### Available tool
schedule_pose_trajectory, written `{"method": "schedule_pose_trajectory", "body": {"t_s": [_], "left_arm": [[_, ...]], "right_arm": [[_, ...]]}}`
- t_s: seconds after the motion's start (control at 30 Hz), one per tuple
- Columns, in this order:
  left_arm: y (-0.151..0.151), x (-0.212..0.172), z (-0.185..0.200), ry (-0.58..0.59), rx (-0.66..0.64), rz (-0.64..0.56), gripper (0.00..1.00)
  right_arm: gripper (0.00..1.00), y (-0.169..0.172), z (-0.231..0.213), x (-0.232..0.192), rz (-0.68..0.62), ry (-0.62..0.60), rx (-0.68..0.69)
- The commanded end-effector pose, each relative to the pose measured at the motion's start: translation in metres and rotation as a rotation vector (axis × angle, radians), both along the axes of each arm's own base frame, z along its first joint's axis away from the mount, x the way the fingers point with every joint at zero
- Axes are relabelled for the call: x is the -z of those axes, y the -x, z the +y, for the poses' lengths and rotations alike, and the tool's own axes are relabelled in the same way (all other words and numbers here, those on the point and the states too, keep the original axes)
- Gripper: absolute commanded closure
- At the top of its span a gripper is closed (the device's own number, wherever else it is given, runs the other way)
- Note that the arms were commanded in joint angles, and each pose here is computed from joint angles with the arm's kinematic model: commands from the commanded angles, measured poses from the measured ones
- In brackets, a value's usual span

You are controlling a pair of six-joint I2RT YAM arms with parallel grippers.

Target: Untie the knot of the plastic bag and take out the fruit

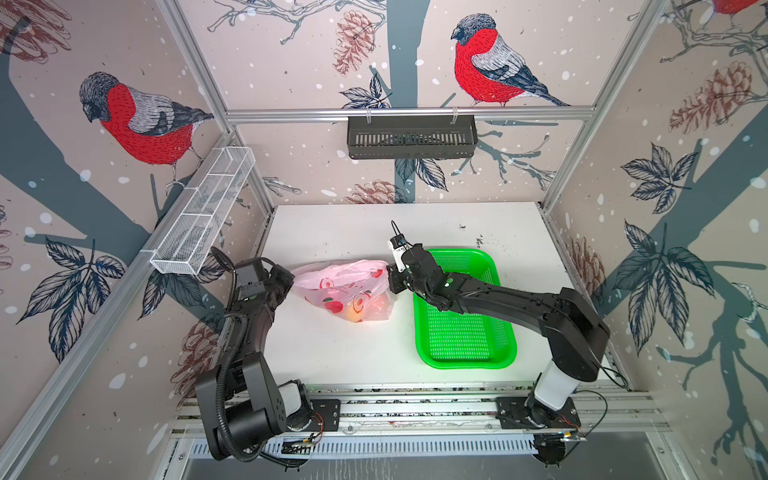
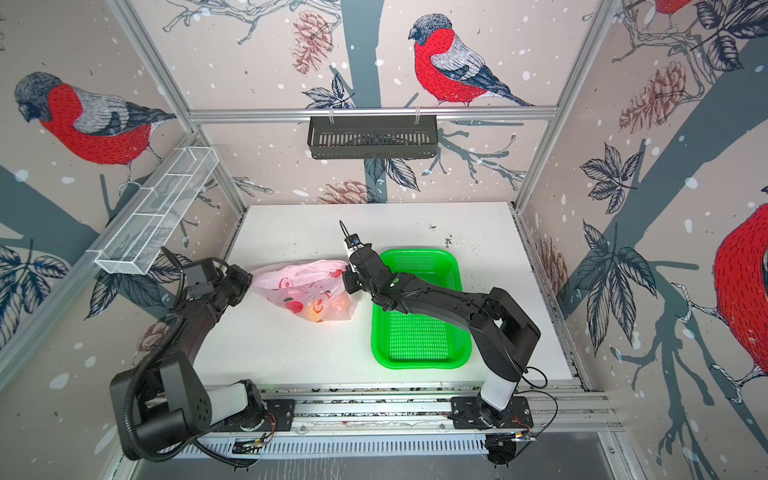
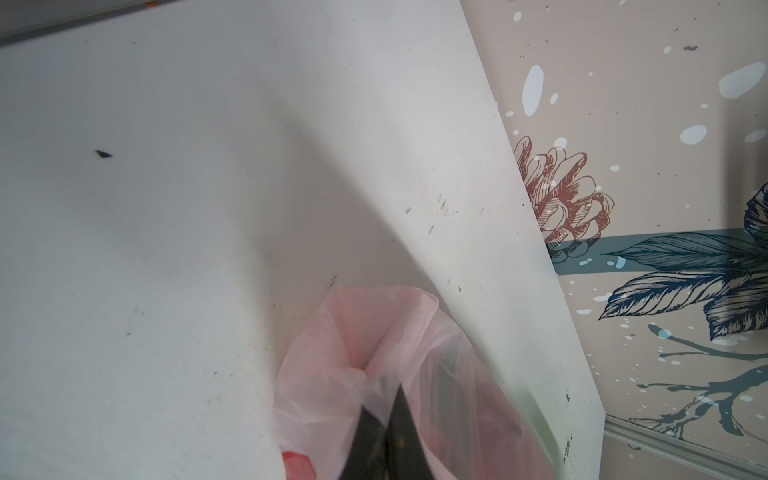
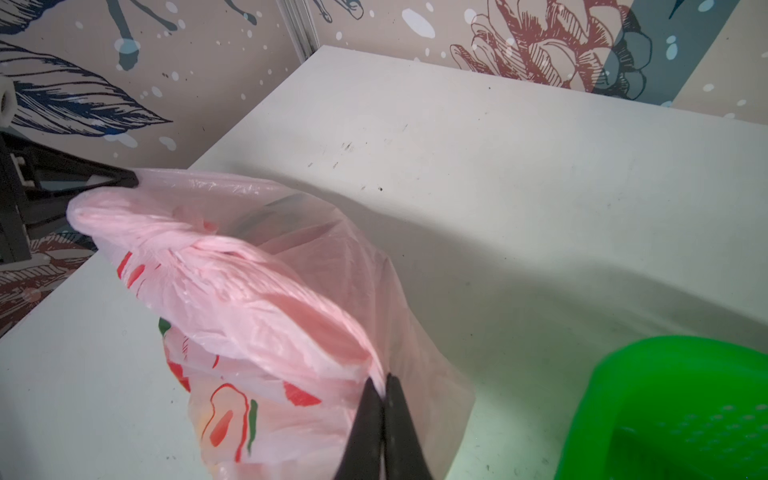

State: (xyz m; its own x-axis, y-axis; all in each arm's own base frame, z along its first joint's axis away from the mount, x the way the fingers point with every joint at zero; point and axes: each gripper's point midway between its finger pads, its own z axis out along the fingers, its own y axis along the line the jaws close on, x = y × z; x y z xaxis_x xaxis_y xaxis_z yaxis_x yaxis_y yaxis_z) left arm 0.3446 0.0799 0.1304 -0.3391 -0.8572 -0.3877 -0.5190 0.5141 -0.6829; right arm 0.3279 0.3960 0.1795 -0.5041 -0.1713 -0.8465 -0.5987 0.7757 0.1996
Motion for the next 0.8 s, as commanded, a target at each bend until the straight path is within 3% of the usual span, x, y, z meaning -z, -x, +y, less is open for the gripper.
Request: {"method": "schedule_pose_trajectory", "body": {"t_s": [0.0,0.1,0.2,0.47,0.6,0.77], "left_arm": [[0.000,-0.008,0.013,-0.039,-0.044,-0.040,1.00],[0.002,-0.008,0.010,-0.031,-0.027,-0.042,0.98],[0.000,-0.012,-0.001,-0.022,0.045,-0.061,0.88],[0.010,-0.034,-0.006,-0.103,0.112,-0.063,0.49],[0.011,-0.054,-0.009,-0.155,0.158,-0.096,0.35],[0.013,-0.067,-0.015,-0.197,0.213,-0.092,0.28]], "right_arm": [[0.95,-0.012,0.000,-0.014,-0.014,-0.086,0.053],[0.93,-0.013,0.006,-0.017,0.001,-0.122,0.032],[0.87,-0.011,0.015,-0.018,-0.003,-0.108,0.012],[0.52,0.006,0.034,-0.029,-0.108,0.056,-0.029],[0.44,0.010,0.046,-0.035,-0.161,0.124,-0.054],[0.41,0.002,0.059,-0.035,-0.212,0.203,-0.059]]}}
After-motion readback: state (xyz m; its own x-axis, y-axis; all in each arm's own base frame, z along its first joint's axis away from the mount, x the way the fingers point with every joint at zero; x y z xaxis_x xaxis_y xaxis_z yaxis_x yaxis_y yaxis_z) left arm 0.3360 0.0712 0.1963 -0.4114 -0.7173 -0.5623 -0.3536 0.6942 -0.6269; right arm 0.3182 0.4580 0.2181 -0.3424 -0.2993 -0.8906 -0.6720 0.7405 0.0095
